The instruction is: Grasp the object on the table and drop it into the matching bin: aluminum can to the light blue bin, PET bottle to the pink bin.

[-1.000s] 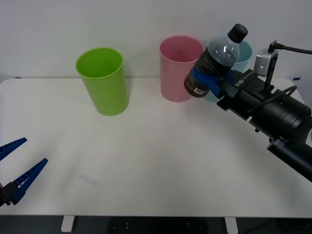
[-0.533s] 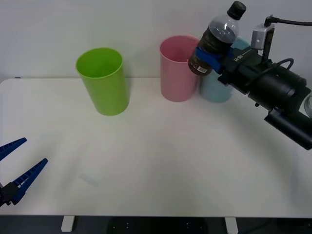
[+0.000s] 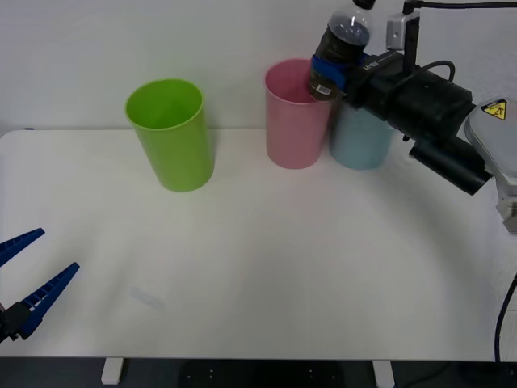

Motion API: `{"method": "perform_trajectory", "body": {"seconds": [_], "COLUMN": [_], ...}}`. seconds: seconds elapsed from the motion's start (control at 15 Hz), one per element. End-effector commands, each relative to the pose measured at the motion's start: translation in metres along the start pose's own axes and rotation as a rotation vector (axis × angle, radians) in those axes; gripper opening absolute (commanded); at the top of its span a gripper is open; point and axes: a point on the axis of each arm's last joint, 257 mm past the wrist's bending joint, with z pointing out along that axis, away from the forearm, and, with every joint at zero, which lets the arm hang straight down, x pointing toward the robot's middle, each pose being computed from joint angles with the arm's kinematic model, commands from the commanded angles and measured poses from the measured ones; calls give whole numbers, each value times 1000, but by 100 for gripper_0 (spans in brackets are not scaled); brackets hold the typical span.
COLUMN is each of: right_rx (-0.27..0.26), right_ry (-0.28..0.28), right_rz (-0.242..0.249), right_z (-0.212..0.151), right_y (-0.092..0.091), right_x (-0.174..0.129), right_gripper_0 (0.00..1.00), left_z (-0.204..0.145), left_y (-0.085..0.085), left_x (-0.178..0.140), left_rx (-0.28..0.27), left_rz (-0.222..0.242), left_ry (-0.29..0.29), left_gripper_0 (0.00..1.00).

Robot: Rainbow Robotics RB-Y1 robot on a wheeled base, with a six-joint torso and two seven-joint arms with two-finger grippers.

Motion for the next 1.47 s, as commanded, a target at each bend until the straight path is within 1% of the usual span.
{"method": "perform_trajectory", "body": {"seconds": [0.07, 0.13, 0.47, 0.53, 0.6, 0.8, 1.2, 1.27, 1.33, 1.47], "right_rx": [23, 32, 64, 74, 93, 116, 115, 116, 115, 114], "right_ry": [22, 30, 75, 80, 85, 106, 106, 105, 106, 105], "right_rz": [-5, -2, 3, -10, -48, -89, -89, -88, -90, -94], "right_z": [27, 40, 82, 88, 94, 101, 101, 101, 101, 101], "right_y": [-10, -13, -20, -21, -25, -30, -30, -30, -30, -29], "right_x": [4, 4, 8, 9, 10, 14, 15, 15, 15, 14], "right_gripper_0": [0, 0, 0, 0, 0, 0, 2, 5, 16, 97], "left_z": [0, 0, 0, 0, 0, 0, 0, 0, 0, 0], "left_y": [0, 0, 0, 0, 0, 0, 0, 0, 0, 0], "left_x": [0, 0, 0, 0, 0, 0, 0, 0, 0, 0], "left_rx": [0, 0, 0, 0, 0, 0, 0, 0, 0, 0], "left_rz": [0, 0, 0, 0, 0, 0, 0, 0, 0, 0], "left_ry": [0, 0, 0, 0, 0, 0, 0, 0, 0, 0], "left_gripper_0": [100, 100, 100, 100, 100, 100, 100, 100, 100, 100]}}
